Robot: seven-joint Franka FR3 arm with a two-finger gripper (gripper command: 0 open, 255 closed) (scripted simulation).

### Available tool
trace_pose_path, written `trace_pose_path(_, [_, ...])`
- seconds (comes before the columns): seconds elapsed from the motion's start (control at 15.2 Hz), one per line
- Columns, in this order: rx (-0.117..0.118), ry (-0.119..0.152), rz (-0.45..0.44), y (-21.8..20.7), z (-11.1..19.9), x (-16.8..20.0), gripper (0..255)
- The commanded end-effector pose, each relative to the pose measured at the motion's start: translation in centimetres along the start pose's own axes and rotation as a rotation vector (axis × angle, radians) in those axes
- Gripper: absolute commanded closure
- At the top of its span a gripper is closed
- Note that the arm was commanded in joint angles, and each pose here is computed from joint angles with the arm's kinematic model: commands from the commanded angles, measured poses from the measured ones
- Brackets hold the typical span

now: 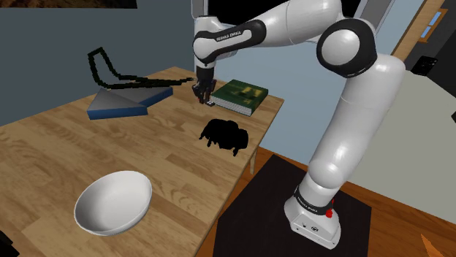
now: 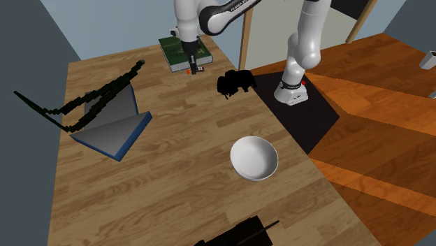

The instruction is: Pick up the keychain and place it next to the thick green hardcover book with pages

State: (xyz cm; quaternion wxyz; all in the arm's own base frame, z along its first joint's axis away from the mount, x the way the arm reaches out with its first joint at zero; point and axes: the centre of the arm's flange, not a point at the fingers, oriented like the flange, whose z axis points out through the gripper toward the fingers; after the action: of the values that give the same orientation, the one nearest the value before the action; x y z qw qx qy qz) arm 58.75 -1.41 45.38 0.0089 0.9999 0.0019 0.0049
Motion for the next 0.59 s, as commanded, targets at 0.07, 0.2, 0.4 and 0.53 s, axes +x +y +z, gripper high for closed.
trace_pose_path(0.07, [0.0,0.0,-0.002,3.7,-0.1,-0.5,255])
trace_pose_path(0.2, [0.0,0.0,-0.002,6.3,-0.1,-0.7,255])
trace_pose_path(0.4, [0.0,0.0,-0.002,6.8,1.0,-0.7,255])
trace_pose_path(0.53, [0.0,0.0,-0.002,6.8,2.1,-0.7,255])
